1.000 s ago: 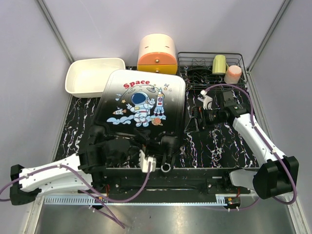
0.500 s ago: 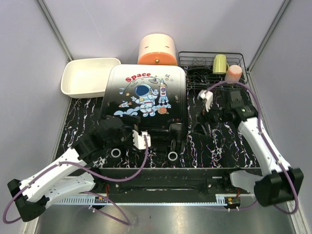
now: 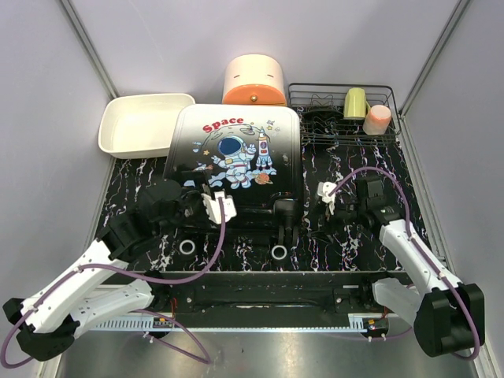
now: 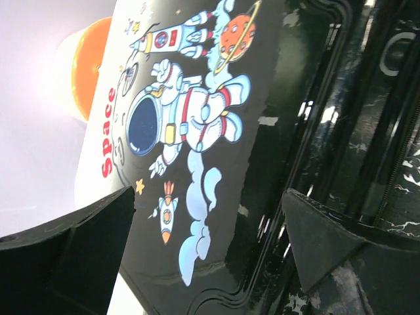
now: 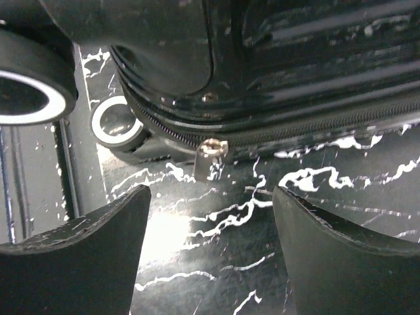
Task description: Open, take out, and arrange the luggage
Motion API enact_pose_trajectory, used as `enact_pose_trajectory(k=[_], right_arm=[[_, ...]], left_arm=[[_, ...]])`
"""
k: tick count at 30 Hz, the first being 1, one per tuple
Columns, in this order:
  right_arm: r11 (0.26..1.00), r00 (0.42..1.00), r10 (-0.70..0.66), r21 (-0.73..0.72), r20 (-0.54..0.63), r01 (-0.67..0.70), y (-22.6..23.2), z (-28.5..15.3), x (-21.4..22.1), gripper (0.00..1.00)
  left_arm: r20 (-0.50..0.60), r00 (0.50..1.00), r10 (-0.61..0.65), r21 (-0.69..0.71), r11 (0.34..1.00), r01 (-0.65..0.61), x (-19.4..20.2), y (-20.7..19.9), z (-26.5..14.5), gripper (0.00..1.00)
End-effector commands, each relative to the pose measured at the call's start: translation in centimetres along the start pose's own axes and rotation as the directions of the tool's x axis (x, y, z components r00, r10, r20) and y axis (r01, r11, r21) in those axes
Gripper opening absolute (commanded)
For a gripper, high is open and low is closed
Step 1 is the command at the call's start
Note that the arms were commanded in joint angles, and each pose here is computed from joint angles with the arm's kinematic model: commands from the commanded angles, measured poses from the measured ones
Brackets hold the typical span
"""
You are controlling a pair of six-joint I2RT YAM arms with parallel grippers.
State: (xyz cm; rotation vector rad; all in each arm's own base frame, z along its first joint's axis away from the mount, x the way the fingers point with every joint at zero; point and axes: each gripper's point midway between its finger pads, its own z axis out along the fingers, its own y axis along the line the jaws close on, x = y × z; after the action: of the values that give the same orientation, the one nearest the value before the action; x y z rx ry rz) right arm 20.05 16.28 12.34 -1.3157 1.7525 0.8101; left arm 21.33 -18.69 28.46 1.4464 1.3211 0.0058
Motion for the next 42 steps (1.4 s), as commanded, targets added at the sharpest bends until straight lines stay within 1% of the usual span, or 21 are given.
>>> enact_pose_trajectory(k=[1,4,6,8,9,10,11,14,17,19,20,21,23,24,25,27,28,29,31,36,42], right_arm=[[0.997,0.989,-0.073,-0.023,0.13,0.076,-0.5,1.6,-2.2,0.84],[0.993,0.986,-0.121,0.002,0.114,0.122,-0.8,2.3,-2.4,0.83],[0.991,0.985,-0.133,-0.02,0.114,0.136,-0.3,2.6,-2.5,0.83],[0.989,0.984,-0.141,-0.032,0.11,0.146,0.0,3.0,-2.8,0.79],[0.992,0.986,-0.12,-0.028,0.113,0.124,-0.1,3.4,-3.0,0.77],[0.993,0.987,-0.113,-0.011,0.11,0.115,-0.5,3.6,-3.2,0.74],[0.995,0.988,-0.103,-0.001,0.112,0.103,-0.8,3.8,-3.3,0.65],[0.996,0.992,-0.086,0.031,0.094,0.083,-1.5,4.3,-3.4,0.55],[0.992,0.996,-0.086,0.1,0.038,0.081,-2.6,4.0,-2.1,0.49],[0.985,0.994,-0.109,0.132,-0.011,0.109,-2.7,3.6,-0.8,0.45],[0.982,0.993,-0.12,0.148,-0.014,0.12,-2.7,3.2,-0.8,0.42],[0.982,0.994,-0.111,0.15,-0.023,0.113,-2.4,3.0,-0.5,0.38],[0.982,0.993,-0.119,0.149,-0.011,0.119,-1.9,2.7,-0.7,0.33],[0.982,0.993,-0.121,0.145,-0.003,0.12,-1.7,2.6,-0.9,0.28],[0.984,0.993,-0.12,0.134,0.009,0.117,-1.4,2.6,-1.0,0.21],[0.985,0.994,-0.107,0.142,0.031,0.101,-1.5,2.6,-1.6,0.16],[0.983,0.994,-0.108,0.155,0.032,0.102,-1.8,2.5,-1.9,0.08],[0.98,0.994,-0.107,0.17,0.031,0.1,-2.1,2.3,-2.1,0.04],[0.978,0.994,-0.106,0.185,0.039,0.097,-2.3,2.1,-2.6,0.0],[0.973,0.99,-0.126,0.204,0.057,0.112,-2.3,1.6,-3.3,0.0],[0.947,0.995,-0.096,0.309,0.028,0.083,-5.3,0.2,-3.6,0.0]], left_arm=[[-0.017,0.998,-0.066,-0.123,0.99,0.063,-0.3,2.8,-0.9,0.99],[-0.03,0.996,-0.09,-0.144,0.986,0.084,0.2,3.1,-1.0,0.99],[-0.037,0.994,-0.099,-0.154,0.984,0.092,0.4,3.2,-1.0,0.99],[-0.042,0.993,-0.111,-0.168,0.98,0.103,0.7,3.5,-1.0,0.99],[-0.044,0.992,-0.118,-0.176,0.978,0.108,0.8,3.6,-1.0,0.99],[-0.042,0.99,-0.131,-0.184,0.975,0.122,0.7,3.8,-1.1,0.99],[-0.047,0.989,-0.137,-0.186,0.974,0.126,0.9,3.9,-1.1,0.99],[-0.057,0.986,-0.159,-0.195,0.97,0.145,1.1,4.1,-1.4,0.99],[-0.08,0.983,-0.167,-0.2,0.969,0.149,1.7,4.2,-1.6,0.99],[-0.085,0.981,-0.174,-0.204,0.967,0.154,2.1,4.1,-1.7,0.99],[-0.086,0.98,-0.179,-0.205,0.966,0.158,2.2,4.0,-1.7,0.99],[-0.083,0.98,-0.183,-0.209,0.964,0.163,2.2,4.1,-1.8,0.99],[-0.084,0.978,-0.192,-0.204,0.964,0.171,2.4,3.9,-1.9,0.99],[-0.078,0.978,-0.192,-0.203,0.964,0.173,2.3,3.9,-2.1,0.99],[-0.077,0.978,-0.196,-0.201,0.963,0.177,2.5,3.7,-2.1,0.99],[-0.072,0.977,-0.202,-0.204,0.962,0.183,2.6,3.7,-2.3,0.99],[-0.074,0.975,-0.211,-0.201,0.96,0.192,2.8,3.5,-2.2,0.99],[-0.076,0.973,-0.216,-0.203,0.959,0.197,3.0,3.4,-2.3,0.99],[-0.08,0.97,-0.231,-0.203,0.956,0.211,3.4,3.1,-2.5,0.99],[-0.085,0.967,-0.242,-0.2,0.955,0.221,3.7,2.8,-2.9,0.99],[-0.089,0.956,-0.28,-0.182,0.948,0.261,4.0,2.4,-2.9,0.99]])
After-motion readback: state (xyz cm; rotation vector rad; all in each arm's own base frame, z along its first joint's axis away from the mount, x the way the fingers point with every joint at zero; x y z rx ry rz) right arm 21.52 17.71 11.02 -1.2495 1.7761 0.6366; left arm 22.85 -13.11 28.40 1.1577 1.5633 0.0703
